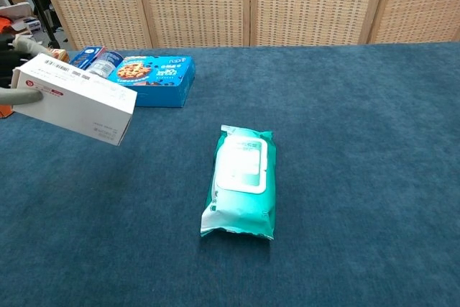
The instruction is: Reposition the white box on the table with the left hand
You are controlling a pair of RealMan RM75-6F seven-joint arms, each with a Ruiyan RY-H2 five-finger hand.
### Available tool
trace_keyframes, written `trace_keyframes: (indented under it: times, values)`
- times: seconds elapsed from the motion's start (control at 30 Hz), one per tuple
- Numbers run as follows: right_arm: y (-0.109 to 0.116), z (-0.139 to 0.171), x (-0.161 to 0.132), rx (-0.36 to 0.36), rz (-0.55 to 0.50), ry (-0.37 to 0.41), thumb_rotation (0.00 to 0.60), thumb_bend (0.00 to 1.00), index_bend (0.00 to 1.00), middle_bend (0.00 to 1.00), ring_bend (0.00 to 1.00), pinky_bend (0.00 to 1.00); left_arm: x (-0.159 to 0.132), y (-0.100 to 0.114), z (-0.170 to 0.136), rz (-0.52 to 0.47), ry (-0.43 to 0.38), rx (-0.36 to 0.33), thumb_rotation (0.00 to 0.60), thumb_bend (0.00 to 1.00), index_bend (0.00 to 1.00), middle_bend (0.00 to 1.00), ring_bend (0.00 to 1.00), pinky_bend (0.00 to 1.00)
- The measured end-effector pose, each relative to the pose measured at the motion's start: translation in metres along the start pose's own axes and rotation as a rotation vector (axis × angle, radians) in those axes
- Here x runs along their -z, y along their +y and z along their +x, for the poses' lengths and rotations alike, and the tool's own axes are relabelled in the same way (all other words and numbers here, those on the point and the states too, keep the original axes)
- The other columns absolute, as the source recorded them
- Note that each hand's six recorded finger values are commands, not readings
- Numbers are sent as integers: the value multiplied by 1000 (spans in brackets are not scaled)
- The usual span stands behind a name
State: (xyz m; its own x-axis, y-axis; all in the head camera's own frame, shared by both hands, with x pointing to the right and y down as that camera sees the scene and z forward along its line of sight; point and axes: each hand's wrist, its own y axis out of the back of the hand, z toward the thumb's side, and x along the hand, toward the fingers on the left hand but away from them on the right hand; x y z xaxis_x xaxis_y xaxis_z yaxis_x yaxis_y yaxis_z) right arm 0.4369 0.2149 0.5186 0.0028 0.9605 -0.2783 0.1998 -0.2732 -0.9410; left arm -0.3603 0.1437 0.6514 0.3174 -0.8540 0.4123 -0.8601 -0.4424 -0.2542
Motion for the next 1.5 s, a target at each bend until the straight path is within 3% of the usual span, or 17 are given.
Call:
trace_keyframes:
  times: [0.27,0.47,0.57,0.63,0.7,0.77,0.87,1.03,1.23,1.37,1.5]
  values:
    - [0,-1,1,0,0,-3,600,0,0,0,0,0,54,-9,1,-76,35,80,600,111,534,524,379,453]
    - [0,-1,1,1,-1,-4,600,0,0,0,0,0,70,-23,-1,-78,52,112,600,106,533,520,376,453]
    - [0,-1,1,-1,0,-3,600,0,0,0,0,0,72,-22,-3,-42,53,112,600,92,524,424,267,400]
    - [0,-1,1,-1,0,-1,600,0,0,0,0,0,75,-22,-5,0,57,118,600,79,442,259,113,287]
    - [0,-1,1,0,0,-2,600,0,0,0,0,0,78,-21,-9,71,64,137,600,44,220,54,5,130]
    - [0,-1,1,1,-2,-4,600,0,0,0,0,0,81,-19,-14,158,70,155,600,19,68,0,0,44]
    - [1,0,0,2,-3,-2,600,0,0,0,0,0,83,-15,-20,235,72,156,600,1,0,0,0,0]
    - [1,1,0,4,-5,0,600,0,0,0,0,0,77,-5,-31,250,42,117,600,0,0,0,0,0]
    - [2,1,-2,4,-5,7,600,0,0,0,0,0,49,16,-51,239,-76,32,600,0,0,0,0,0]
    - [2,2,-3,6,-3,10,600,0,0,0,0,0,17,40,-69,343,-153,-43,600,0,0,0,0,0]
    - [2,3,-4,9,0,15,600,0,0,0,0,0,2,55,-82,525,-101,-97,600,0,0,0,0,0]
